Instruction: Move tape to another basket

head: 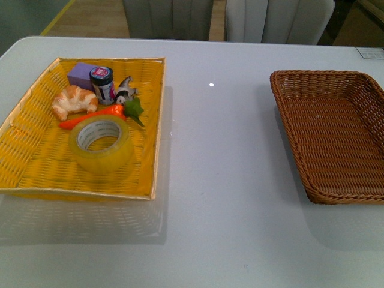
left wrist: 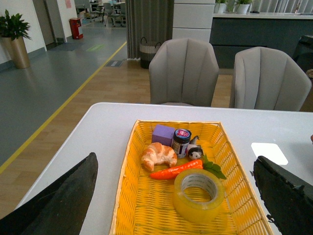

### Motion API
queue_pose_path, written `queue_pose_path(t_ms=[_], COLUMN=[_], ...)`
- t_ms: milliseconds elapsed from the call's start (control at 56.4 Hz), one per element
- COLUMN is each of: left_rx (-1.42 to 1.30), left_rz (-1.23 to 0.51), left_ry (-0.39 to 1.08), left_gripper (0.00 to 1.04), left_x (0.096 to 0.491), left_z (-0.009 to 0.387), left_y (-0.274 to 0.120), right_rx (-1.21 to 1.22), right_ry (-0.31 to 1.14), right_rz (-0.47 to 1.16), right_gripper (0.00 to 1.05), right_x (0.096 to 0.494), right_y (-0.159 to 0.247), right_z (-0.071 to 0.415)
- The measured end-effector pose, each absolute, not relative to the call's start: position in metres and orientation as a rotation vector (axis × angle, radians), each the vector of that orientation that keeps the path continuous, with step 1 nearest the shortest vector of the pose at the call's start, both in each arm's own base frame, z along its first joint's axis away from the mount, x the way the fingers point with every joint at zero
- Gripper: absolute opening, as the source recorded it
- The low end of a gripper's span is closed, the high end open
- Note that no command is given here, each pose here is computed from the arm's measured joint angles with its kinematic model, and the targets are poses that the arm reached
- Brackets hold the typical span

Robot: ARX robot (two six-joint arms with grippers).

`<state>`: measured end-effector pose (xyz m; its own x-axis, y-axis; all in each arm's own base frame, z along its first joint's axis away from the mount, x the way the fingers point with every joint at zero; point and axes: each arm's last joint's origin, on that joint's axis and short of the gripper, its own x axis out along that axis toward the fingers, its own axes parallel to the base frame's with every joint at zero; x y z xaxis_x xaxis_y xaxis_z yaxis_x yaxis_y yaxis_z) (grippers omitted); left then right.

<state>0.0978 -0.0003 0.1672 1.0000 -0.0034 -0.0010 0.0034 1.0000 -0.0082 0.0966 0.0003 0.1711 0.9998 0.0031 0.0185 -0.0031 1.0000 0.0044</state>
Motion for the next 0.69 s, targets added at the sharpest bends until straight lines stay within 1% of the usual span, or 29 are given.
queue_pose_path(t_ms=[585,603,656,691], left_rx=[-0.008,-0.017,-0.121,-0.207], left_rz=[-0.003,-0.014,-0.13,-0.177], left_ry=[0.001,0.008,0.176,0.259], left_gripper=[0.96,0.96,0.96,0.96], left_x=[0.0978,0.0979,0.0992,0.1031], left_z=[0.1672,0.1669,0.1663,0.1673], left_y=[-0.0003,-0.0004,-0.0003,-0.0006], right_rx=[0.004,0.004,0.004,0.004], right_ry=[-0.018,-0.018,-0.018,-0.018], right_rz=[0.003,0.003,0.002,0.003], right_gripper=[0.96,0.96,0.96,0.96], right_x=[0.0966,0.0966,0.0966,0.0966], right_y=[0.0003,0.0003,0.0003,0.0003], right_z=[0.1711,0.1711,0.1711,0.1711])
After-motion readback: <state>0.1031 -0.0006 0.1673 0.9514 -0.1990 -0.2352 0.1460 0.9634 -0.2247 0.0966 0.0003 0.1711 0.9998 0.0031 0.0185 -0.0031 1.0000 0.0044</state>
